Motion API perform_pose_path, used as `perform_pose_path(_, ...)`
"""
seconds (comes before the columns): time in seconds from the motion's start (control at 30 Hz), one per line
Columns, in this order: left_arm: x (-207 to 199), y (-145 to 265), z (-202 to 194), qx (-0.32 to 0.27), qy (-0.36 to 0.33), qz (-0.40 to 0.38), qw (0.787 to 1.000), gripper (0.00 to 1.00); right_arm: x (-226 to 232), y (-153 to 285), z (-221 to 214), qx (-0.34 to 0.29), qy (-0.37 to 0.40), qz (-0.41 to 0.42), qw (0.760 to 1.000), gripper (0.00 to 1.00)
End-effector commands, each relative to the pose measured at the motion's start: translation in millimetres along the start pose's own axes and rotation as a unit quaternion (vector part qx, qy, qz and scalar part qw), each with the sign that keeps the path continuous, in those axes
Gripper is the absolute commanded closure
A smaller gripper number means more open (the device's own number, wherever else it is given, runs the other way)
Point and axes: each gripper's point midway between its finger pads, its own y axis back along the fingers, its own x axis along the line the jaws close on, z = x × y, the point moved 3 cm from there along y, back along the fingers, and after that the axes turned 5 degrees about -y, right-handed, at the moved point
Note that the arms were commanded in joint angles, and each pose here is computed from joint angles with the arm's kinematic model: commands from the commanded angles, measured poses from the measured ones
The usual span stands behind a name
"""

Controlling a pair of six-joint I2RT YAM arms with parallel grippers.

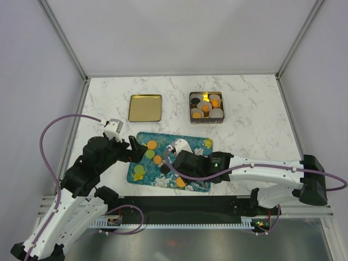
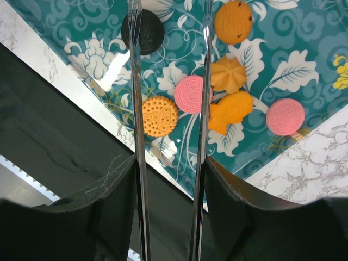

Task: Pack the cookies

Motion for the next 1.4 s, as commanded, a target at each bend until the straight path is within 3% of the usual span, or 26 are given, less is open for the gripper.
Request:
perform_pose_path(0.0, 0.1, -0.4, 5.1, -0.009, -0.009, 0.001, 1.0, 0.0, 9.2, -1.9, 4.0, -0.012, -0.004, -0.01, 1.0, 0.42)
perform_pose_path(0.83, 0.0, -0.7, 5.2, -0.009, -0.009, 0.002, 1.0, 0.0, 34.3, -13.9, -6.5, 0.002, 0.025, -0.011, 1.0, 0.41)
perform_pose_path(1.07, 0.2, 0.2, 5.1, -0.011, -0.009, 0.002, 1.0, 0.0, 35.5, -18.1, -7.2, 0.005, 0.031, -0.013, 0.999, 0.47)
perform_pose_path(1.2, 0.1, 1.0, 5.6, -0.013, -0.009, 0.001, 1.0, 0.0, 35.4, -11.0, -2.5, -0.004, 0.025, -0.008, 1.0, 0.59)
perform_pose_path(1.37, -0.2, 1.0, 5.8, -0.014, -0.009, 0.0, 1.0, 0.0, 26.1, 0.8, 12.5, -0.021, 0.01, -0.014, 1.0, 0.65)
